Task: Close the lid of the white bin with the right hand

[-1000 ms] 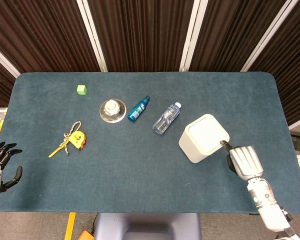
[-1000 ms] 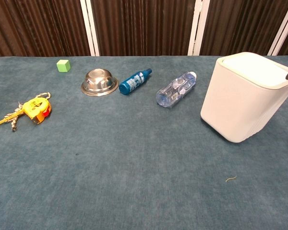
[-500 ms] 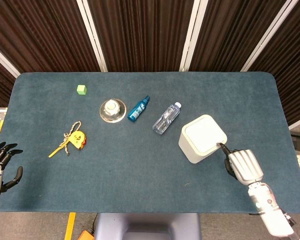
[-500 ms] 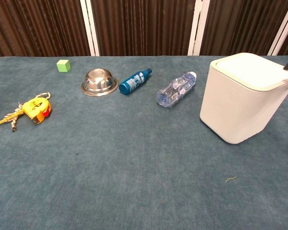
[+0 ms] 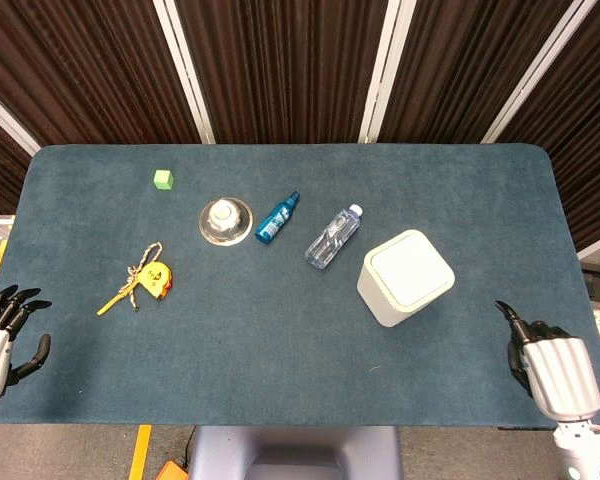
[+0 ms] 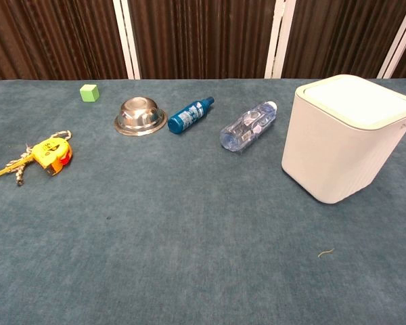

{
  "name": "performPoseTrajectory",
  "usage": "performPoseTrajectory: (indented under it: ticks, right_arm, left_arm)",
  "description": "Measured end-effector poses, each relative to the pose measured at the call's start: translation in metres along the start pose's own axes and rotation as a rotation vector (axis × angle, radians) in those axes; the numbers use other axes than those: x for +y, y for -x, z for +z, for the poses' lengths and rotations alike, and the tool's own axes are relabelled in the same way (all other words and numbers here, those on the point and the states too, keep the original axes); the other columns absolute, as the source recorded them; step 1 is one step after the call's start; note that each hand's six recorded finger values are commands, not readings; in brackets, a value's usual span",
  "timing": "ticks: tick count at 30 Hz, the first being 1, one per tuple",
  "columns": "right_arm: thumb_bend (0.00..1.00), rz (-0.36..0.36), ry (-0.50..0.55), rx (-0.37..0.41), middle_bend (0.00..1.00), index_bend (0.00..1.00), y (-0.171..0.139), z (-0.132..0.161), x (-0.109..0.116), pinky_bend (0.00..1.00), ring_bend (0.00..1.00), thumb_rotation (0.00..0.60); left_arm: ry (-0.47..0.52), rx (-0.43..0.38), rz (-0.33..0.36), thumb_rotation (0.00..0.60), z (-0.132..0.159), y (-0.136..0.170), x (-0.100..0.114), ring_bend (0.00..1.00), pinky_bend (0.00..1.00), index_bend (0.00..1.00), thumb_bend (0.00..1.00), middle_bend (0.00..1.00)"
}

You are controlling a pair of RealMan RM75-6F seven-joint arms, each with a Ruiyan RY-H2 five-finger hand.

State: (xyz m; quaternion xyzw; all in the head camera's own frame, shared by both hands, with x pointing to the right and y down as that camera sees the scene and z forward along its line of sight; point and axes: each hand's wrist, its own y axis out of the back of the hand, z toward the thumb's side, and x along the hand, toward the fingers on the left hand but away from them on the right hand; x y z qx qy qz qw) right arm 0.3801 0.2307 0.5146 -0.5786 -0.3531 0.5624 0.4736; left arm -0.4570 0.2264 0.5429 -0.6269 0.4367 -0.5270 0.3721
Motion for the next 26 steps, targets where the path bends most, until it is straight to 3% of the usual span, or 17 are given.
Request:
performPoseTrajectory:
  ticks: [2, 4, 6, 9, 15, 26]
  right_arm:
    - [0.48, 0.008, -0.013, -0.027, 0.37, 0.28, -0.004, -0.007, -0.008, 0.36, 0.24, 0.600]
    - [0.37, 0.022, -0.001, -0.042, 0.24, 0.19, -0.007, -0.012, -0.014, 0.09, 0.07, 0.600]
    - [0.31, 0.047, 0.023, -0.047, 0.15, 0.12, -0.009, -0.016, -0.021, 0.02, 0.01, 0.600]
    - [0.23, 0.123, 0.071, -0.054, 0.05, 0.01, -0.011, -0.023, -0.033, 0.00, 0.00, 0.600]
    - [0.22, 0.269, 0.060, -0.056, 0.03, 0.00, -0.012, -0.033, -0.047, 0.00, 0.00, 0.600]
    - [0.22, 0.211, 0.069, -0.027, 0.03, 0.00, -0.011, -0.029, -0.043, 0.00, 0.00, 0.600]
  left_arm:
    - [0.001, -0.003, -0.003, 0.600, 0.001, 0.000, -0.001, 0.10, 0.25, 0.30, 0.46, 0.19]
    - [0.000, -0.006, -0.006, 0.600, 0.002, 0.000, -0.002, 0.10, 0.25, 0.30, 0.46, 0.19]
    - [-0.004, -0.008, -0.008, 0.600, 0.003, 0.000, -0.003, 0.10, 0.25, 0.31, 0.46, 0.19]
    - [-0.015, -0.013, -0.011, 0.600, 0.004, 0.000, -0.004, 0.10, 0.25, 0.31, 0.46, 0.19]
    - [-0.025, -0.018, -0.029, 0.600, 0.006, -0.001, -0.009, 0.10, 0.25, 0.31, 0.46, 0.19]
    - [-0.023, -0.024, -0.045, 0.600, 0.006, -0.004, -0.014, 0.10, 0.25, 0.31, 0.46, 0.19]
